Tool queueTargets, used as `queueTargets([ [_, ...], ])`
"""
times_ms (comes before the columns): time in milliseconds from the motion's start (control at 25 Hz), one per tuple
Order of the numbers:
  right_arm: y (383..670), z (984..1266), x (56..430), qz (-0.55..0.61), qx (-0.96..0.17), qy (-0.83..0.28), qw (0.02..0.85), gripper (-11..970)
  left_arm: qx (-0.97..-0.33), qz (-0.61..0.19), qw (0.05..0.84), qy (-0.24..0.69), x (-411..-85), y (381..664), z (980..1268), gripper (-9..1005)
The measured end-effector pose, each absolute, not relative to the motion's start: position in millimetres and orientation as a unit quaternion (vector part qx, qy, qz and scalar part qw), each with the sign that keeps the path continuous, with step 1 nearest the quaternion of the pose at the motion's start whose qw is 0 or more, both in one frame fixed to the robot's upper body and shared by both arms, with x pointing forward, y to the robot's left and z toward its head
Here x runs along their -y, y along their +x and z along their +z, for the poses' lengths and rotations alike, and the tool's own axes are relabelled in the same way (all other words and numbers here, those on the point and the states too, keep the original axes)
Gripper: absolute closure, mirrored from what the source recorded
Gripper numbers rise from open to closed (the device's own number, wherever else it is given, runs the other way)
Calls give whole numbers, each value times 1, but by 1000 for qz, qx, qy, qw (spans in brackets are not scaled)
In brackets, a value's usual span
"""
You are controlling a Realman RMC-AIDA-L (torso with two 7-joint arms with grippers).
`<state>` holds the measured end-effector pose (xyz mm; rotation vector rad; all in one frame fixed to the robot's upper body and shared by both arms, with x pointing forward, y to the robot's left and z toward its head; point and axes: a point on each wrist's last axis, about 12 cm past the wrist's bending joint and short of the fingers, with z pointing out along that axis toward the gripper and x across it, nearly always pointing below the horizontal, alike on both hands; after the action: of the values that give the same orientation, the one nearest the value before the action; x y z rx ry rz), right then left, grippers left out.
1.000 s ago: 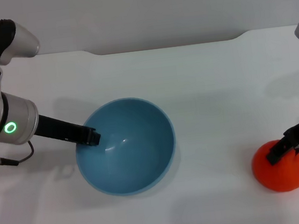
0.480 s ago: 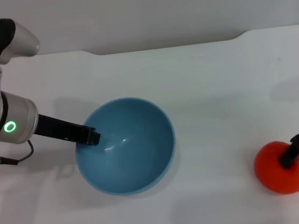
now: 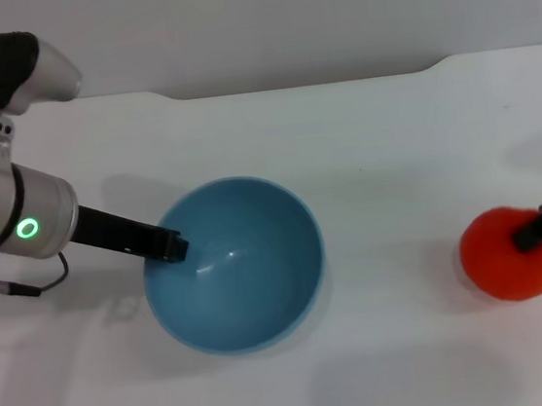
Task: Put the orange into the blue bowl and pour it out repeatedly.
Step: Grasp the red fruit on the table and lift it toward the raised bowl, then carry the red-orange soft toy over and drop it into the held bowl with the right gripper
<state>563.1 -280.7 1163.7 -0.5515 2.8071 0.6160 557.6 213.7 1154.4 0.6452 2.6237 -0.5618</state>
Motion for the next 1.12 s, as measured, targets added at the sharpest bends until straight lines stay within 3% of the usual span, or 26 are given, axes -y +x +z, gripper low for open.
queueTargets([
  [240, 562, 1204, 271, 219, -933, -227, 172, 851, -927, -196, 174, 266, -194, 553, 1150, 997],
  [400, 558, 1241, 248, 268, -888, -291, 234, 853, -924, -195, 171, 281, -183, 551, 1147, 997],
  [640, 549, 1273, 215, 314, -815, -387, 297, 852, -914, -191, 171, 316, -156, 549, 1145, 997],
  [1120, 549, 1246, 177, 317, -794, -453, 252, 854, -908, -197, 193, 315, -146, 557, 1153, 998],
])
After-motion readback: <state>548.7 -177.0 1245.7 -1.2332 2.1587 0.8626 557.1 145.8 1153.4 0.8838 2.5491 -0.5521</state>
